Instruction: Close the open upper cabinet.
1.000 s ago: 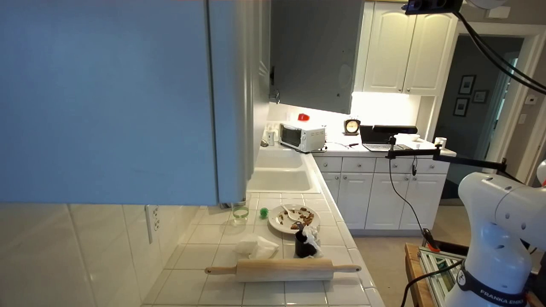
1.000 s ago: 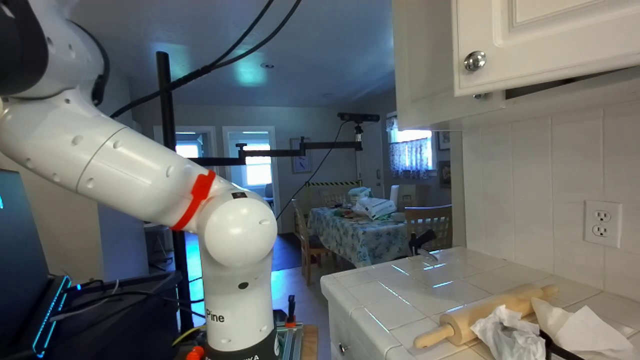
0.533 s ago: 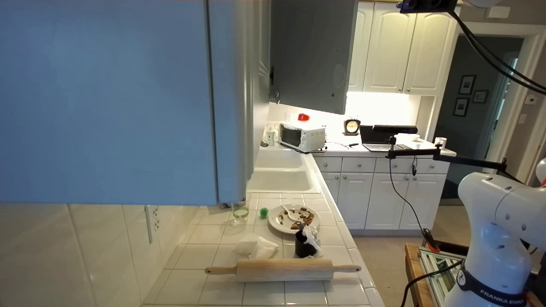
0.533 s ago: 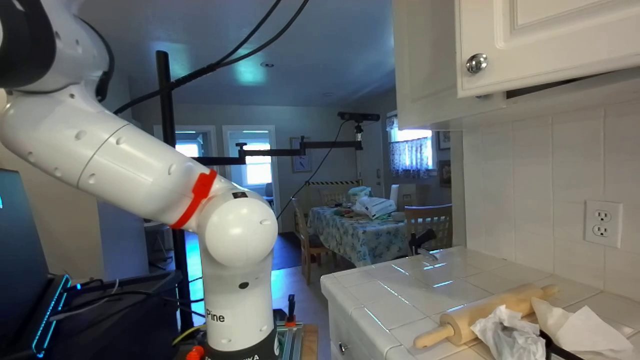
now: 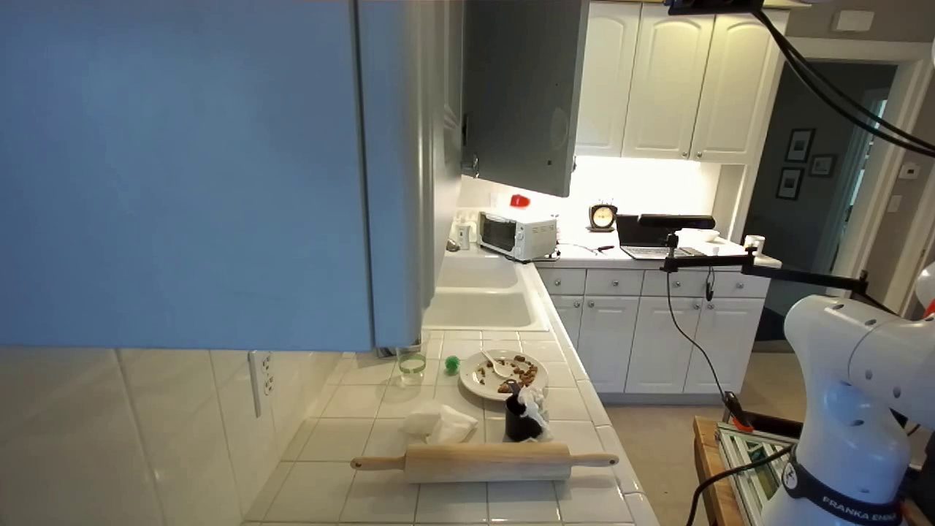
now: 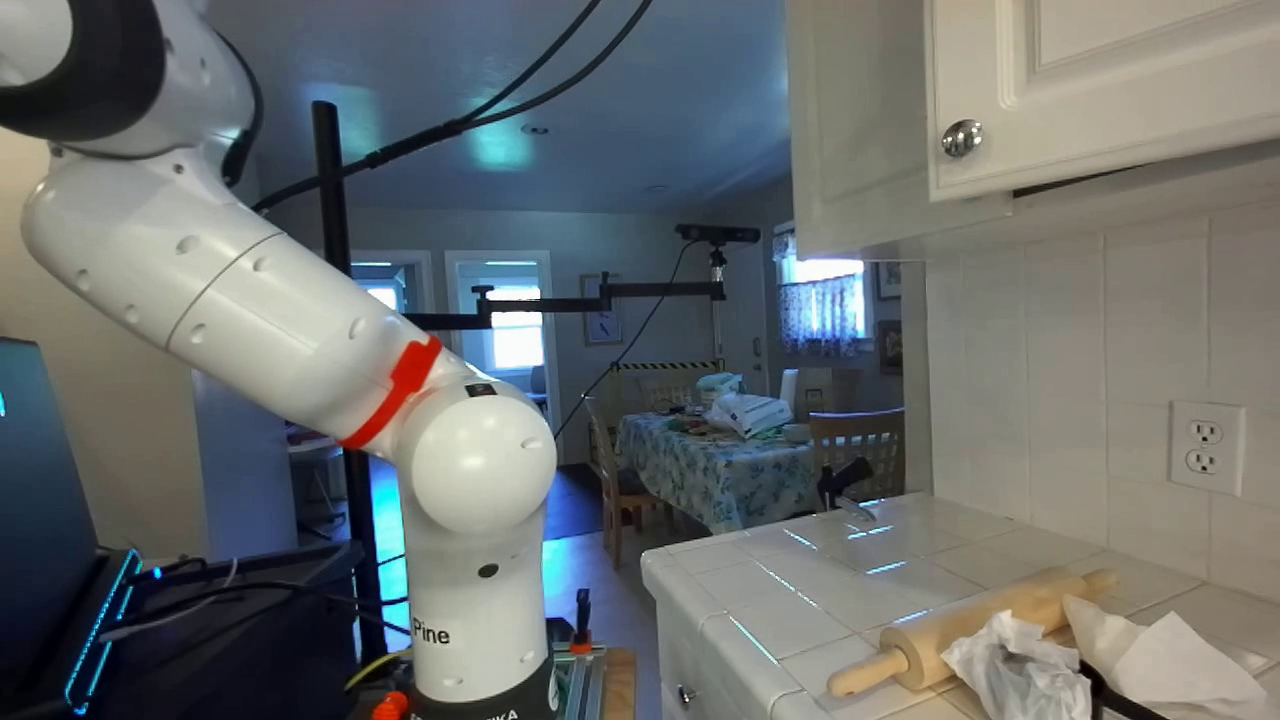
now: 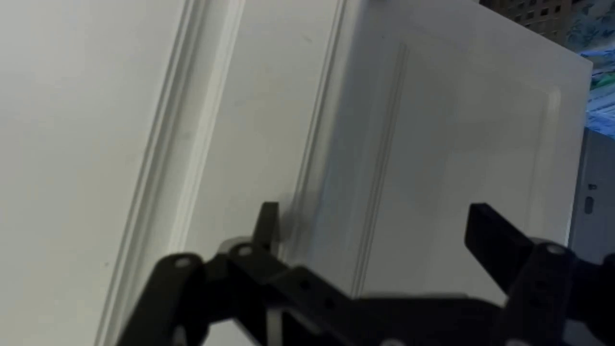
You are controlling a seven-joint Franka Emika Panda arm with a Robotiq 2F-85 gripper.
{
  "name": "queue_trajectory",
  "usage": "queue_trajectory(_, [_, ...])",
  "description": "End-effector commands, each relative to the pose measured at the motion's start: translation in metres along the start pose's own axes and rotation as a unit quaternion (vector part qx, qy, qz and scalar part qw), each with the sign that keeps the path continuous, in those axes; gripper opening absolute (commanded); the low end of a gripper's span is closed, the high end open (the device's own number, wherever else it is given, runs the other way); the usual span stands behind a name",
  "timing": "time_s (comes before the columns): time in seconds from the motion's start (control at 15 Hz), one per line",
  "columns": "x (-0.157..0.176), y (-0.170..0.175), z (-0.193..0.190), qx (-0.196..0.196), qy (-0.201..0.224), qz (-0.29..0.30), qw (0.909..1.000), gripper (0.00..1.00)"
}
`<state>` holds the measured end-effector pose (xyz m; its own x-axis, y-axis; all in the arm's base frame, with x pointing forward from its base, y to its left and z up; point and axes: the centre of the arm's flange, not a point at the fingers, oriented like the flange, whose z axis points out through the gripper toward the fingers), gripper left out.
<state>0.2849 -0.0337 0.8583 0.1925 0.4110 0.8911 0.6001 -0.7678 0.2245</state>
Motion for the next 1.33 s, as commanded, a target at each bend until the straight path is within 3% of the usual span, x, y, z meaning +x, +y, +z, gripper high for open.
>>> queue_trajectory(0.0, [0.015,0.009,0.016,0.007,0.007,-0.002,0.9999,1.0])
queue_trajectory(1.0, [0.031,0.018,0.068,0.022,0.02,0.008,0.9995,1.0])
queue_trajectory(1.27, [0.029,0.01,0.066,-0.016,-0.046,0.003,0.9988,1.0])
